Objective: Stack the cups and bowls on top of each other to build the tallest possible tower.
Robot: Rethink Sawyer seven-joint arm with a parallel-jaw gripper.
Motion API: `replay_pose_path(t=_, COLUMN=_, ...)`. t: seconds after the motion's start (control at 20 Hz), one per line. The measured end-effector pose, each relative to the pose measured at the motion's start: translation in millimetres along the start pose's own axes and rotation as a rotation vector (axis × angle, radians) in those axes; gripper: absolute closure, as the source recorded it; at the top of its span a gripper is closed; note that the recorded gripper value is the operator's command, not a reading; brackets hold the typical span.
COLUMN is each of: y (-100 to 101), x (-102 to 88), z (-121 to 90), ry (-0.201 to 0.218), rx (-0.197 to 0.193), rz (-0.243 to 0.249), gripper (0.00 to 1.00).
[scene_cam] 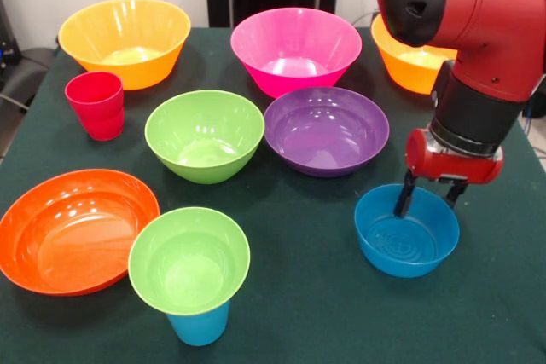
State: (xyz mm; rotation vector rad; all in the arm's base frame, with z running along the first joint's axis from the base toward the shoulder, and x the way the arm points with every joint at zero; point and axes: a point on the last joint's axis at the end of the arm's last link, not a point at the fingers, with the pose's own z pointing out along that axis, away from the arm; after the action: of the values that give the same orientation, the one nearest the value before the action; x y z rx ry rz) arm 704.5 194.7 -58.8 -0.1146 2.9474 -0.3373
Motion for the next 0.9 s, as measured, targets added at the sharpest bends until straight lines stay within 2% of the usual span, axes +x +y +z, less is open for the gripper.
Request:
replay_pose_path(t=0.25, y=-1.6, x=-10.1, z=4.4, ry=-0.02, rx=0.012, rz=-0.005, gripper=0.0)
replay_pose_path(t=0.9, y=-0.6, x=-10.7, z=4.2, ry=-0.017, rx=0.012, rz=0.002, gripper=0.0)
